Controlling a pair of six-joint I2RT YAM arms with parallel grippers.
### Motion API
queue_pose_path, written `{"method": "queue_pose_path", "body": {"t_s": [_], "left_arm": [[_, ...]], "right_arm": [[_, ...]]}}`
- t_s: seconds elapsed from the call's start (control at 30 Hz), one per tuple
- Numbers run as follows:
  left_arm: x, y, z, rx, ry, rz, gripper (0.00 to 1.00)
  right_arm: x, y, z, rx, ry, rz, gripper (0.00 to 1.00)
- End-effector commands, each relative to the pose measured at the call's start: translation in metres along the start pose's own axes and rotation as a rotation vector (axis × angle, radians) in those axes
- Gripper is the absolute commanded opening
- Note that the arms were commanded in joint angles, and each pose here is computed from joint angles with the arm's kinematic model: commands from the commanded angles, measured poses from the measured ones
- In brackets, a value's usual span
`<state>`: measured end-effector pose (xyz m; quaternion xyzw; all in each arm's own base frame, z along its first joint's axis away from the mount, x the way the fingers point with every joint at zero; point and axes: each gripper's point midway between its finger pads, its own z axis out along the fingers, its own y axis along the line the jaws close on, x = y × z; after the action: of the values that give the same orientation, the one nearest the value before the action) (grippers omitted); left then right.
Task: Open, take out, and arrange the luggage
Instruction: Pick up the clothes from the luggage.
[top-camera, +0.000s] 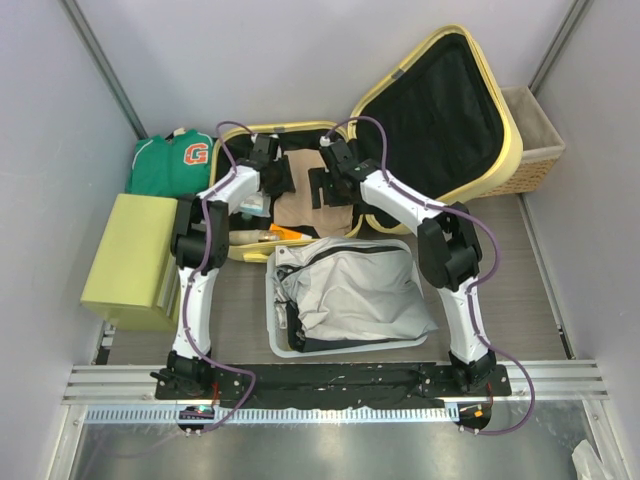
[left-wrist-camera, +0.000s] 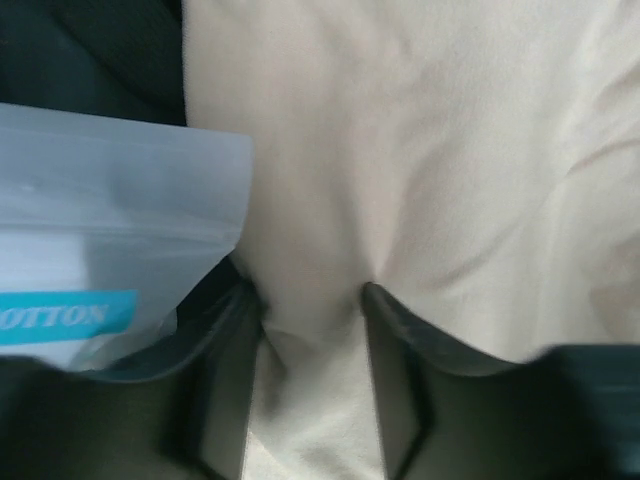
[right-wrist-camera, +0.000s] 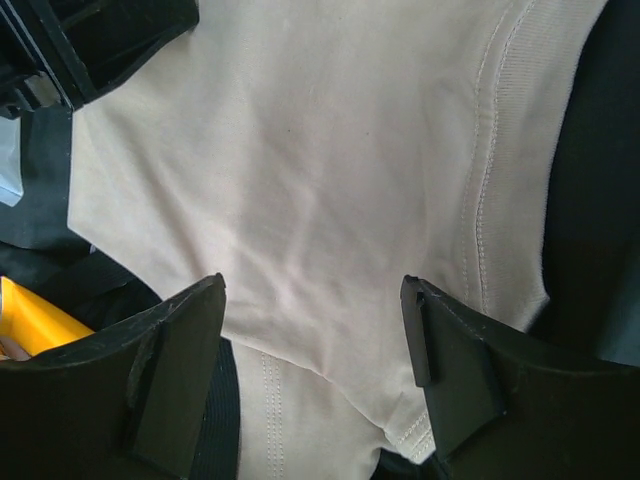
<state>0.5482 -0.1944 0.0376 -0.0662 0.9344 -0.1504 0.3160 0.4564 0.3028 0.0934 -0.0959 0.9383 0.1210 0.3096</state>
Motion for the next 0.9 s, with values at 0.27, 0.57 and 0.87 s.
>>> {"method": "queue_pose_path", "body": {"t_s": [0.27, 0.57, 0.87], "left_arm": [[-0.018, -0.044, -0.04, 0.174, -0.015, 0.02, 0.0], [-0.06, -0.05, -0.095, 0.207, -0.113, 0.041, 0.0], [-0.05, 0.001, -0.105, 0.096, -0.067, 0.049, 0.0]], "right_arm": [[-0.039, -0.007, -0.042, -0.004, -0.121, 0.027, 0.78], [-0.068, -0.02, -0.045, -0.013, -0.169, 0.042, 0.86], [-0.068, -0.015, -0.016, -0.029, -0.137, 0.051, 0.88]]}}
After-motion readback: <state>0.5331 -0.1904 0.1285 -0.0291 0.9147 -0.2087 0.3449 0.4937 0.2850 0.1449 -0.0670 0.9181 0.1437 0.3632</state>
